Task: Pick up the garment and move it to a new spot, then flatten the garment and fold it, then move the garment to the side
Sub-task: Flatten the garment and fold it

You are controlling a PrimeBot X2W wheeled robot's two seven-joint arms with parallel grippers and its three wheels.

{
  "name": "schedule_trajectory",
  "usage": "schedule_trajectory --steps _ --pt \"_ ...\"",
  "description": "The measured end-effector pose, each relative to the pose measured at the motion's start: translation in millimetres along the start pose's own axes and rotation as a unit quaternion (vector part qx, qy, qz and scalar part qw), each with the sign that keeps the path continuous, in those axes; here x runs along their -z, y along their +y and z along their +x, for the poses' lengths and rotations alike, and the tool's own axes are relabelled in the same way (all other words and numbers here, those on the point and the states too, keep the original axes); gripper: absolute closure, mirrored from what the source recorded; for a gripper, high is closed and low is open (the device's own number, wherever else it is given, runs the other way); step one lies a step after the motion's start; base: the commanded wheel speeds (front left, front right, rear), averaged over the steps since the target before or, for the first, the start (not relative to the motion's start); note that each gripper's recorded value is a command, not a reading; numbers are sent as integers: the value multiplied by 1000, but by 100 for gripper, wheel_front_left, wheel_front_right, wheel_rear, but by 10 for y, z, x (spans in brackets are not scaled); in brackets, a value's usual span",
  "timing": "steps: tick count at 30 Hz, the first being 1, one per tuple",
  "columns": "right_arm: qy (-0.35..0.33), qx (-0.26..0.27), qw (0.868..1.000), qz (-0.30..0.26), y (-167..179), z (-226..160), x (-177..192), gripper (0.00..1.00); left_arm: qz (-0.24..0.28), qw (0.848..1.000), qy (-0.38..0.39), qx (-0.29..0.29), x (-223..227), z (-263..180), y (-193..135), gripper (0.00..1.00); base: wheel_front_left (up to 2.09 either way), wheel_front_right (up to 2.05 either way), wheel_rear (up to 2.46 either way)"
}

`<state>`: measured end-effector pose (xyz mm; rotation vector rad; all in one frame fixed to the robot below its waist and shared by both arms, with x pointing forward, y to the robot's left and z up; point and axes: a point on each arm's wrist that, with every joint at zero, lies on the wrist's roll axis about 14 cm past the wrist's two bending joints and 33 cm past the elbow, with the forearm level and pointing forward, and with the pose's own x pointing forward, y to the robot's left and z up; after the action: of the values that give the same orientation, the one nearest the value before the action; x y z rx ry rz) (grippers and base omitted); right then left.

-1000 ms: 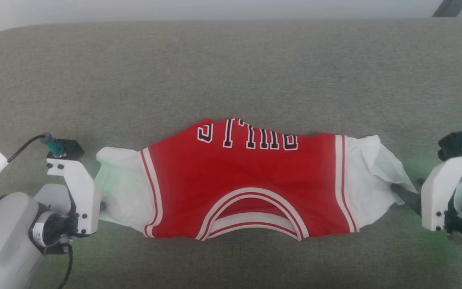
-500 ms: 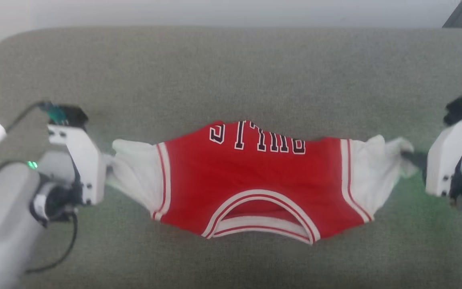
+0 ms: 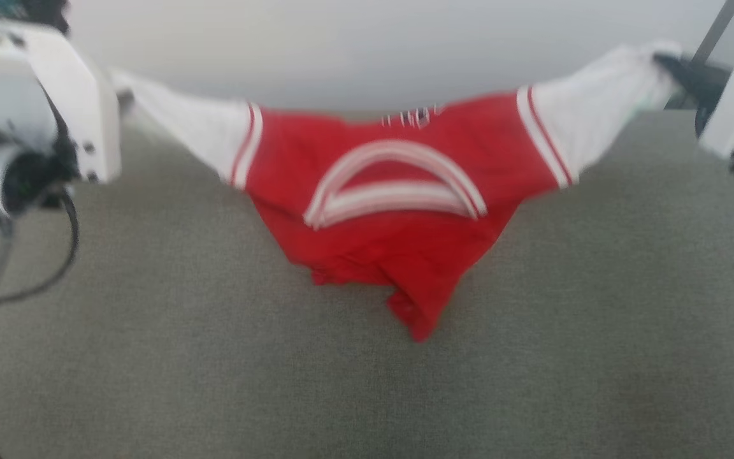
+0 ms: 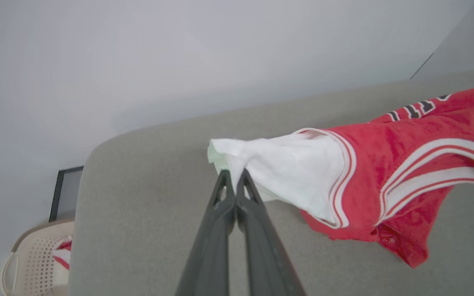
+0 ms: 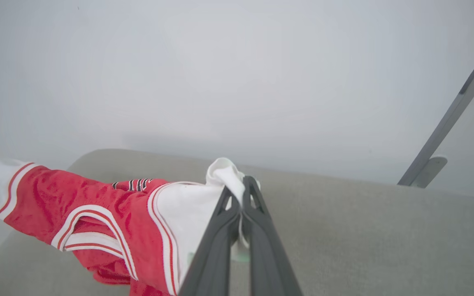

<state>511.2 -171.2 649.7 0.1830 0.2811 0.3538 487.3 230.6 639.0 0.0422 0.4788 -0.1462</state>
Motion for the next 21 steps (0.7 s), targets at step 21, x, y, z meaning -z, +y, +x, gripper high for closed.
schedule_trajectory --steps 21 --pt "-194 39 979 -55 109 216 -1219 100 59 976 -208 -11 -1434 -134 -108 100 0 0 0"
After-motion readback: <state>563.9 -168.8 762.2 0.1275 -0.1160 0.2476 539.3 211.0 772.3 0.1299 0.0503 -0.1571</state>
